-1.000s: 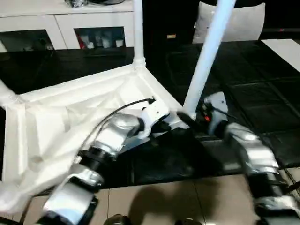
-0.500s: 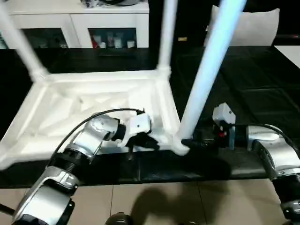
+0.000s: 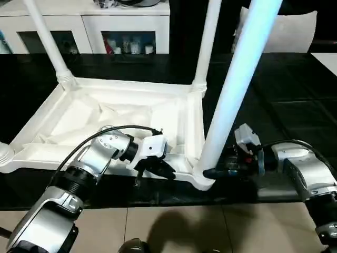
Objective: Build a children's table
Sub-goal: Rotate leg to tighten
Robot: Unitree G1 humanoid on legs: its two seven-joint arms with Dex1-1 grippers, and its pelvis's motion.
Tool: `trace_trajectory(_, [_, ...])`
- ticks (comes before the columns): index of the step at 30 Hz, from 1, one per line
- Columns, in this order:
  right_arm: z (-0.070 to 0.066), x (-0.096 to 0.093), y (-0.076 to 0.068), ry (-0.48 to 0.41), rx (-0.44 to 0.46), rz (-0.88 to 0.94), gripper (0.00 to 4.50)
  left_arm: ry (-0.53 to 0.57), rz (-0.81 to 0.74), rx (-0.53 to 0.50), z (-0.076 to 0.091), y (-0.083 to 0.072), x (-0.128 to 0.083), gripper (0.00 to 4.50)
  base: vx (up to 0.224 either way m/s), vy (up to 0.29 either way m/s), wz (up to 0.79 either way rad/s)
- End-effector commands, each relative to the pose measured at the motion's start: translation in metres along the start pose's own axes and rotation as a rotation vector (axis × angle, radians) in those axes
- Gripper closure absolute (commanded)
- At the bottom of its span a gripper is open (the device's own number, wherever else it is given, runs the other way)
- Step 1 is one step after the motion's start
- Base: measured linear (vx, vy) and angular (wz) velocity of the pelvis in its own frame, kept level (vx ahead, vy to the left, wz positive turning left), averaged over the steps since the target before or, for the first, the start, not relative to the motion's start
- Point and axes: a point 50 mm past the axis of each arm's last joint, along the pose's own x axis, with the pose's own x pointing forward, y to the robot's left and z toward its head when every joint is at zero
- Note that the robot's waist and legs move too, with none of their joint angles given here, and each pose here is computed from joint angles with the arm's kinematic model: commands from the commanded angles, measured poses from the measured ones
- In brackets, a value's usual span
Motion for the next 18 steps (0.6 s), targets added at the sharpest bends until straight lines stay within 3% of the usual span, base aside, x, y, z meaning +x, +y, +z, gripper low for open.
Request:
trace_trajectory(1, [0.005,0.0,0.001,0.001,-0.005,0.042,2.03,0.0,-0.063,0.085,0.013,0.001,0.001,4.5,0.0,0.0,0.0])
trace_trajectory(6, [0.005,0.001,0.005,-0.014,0.02,0.071,2.43,-0.005,-0.07,0.071,0.013,0.001,0.0,4.5,0.0,0.0,0.0])
trace_trajectory(12, [0.004,0.005,0.01,-0.052,0.046,0.076,2.52,-0.024,-0.032,0.025,0.012,0.003,0.0,4.5,0.0,0.0,0.0])
trace_trajectory(17, [0.003,0.014,0.007,-0.116,0.092,-0.06,2.54,-0.073,0.091,-0.044,0.019,0.012,0.008,4.5,0.0,0.0,0.0])
trace_trajectory(18, [0.003,0.021,0.001,-0.143,0.097,-0.176,2.54,-0.094,0.148,-0.068,0.025,0.016,0.014,4.5,0.0,0.0,0.0])
